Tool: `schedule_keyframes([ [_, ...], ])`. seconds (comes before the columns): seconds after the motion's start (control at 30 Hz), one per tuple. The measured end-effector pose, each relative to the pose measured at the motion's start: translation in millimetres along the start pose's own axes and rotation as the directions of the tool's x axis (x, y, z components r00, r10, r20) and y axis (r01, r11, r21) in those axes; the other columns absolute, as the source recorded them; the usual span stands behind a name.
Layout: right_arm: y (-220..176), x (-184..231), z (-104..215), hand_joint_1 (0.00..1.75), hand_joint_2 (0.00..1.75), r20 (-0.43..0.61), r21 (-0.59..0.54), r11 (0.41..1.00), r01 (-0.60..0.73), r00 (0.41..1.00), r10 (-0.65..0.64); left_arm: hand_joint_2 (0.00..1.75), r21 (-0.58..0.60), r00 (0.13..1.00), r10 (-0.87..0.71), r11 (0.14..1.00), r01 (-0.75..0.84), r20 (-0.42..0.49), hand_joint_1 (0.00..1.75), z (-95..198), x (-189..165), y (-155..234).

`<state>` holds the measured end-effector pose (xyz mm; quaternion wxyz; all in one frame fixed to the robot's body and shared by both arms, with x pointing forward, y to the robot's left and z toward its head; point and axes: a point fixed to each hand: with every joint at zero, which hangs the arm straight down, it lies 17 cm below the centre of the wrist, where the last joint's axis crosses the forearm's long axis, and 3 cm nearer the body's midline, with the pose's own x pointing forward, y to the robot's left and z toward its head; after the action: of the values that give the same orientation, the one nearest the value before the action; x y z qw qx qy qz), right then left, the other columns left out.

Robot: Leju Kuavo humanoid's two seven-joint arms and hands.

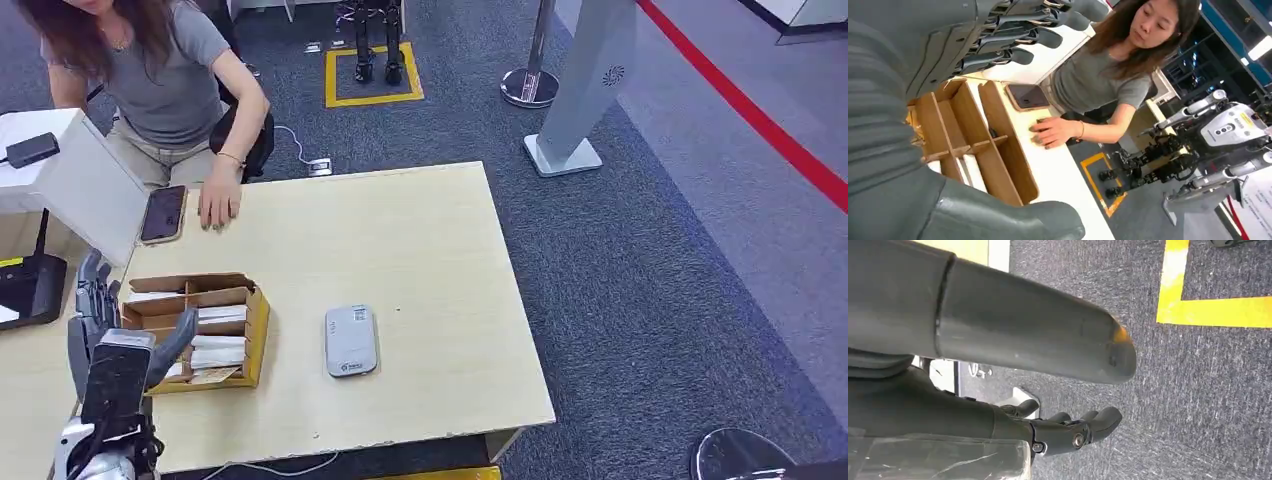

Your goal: Pass the card to the sensor for recognition and then transmit it.

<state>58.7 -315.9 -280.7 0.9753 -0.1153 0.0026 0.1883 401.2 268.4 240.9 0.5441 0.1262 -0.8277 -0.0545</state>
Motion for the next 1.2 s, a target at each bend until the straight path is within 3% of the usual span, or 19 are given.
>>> schedule_keyframes([
  [0.5, -17.7, -3.8, -3.0, 0.00, 0.00, -0.008, -0.048, 0.998, 0.045, 0.999, -0.046, 1.75, -0.003, 1.000, 0.011, 1.000, -0.011, 0.000, 0.00, 1.8, -0.1, -1.5],
  [0.83, -106.7, -14.5, -9.8, 0.00, 0.00, 0.090, -0.241, 0.923, 0.300, 0.954, -0.286, 1.75, -0.002, 0.999, 0.032, 0.999, -0.032, -0.030, 0.00, 15.4, -9.6, -2.5],
  [0.97, -144.6, -29.7, -9.5, 0.00, 0.00, 0.098, -0.309, 0.886, 0.345, 0.939, -0.331, 1.75, -0.002, 0.999, 0.039, 0.999, -0.039, -0.037, 0.00, 20.3, -12.1, -3.4],
  [1.2, -151.4, -41.3, -9.8, 0.00, 0.00, 0.059, -0.322, 0.881, 0.345, 0.937, -0.345, 1.75, -0.004, 0.998, 0.044, 0.999, -0.044, -0.050, 0.00, 26.0, -15.9, -4.5],
])
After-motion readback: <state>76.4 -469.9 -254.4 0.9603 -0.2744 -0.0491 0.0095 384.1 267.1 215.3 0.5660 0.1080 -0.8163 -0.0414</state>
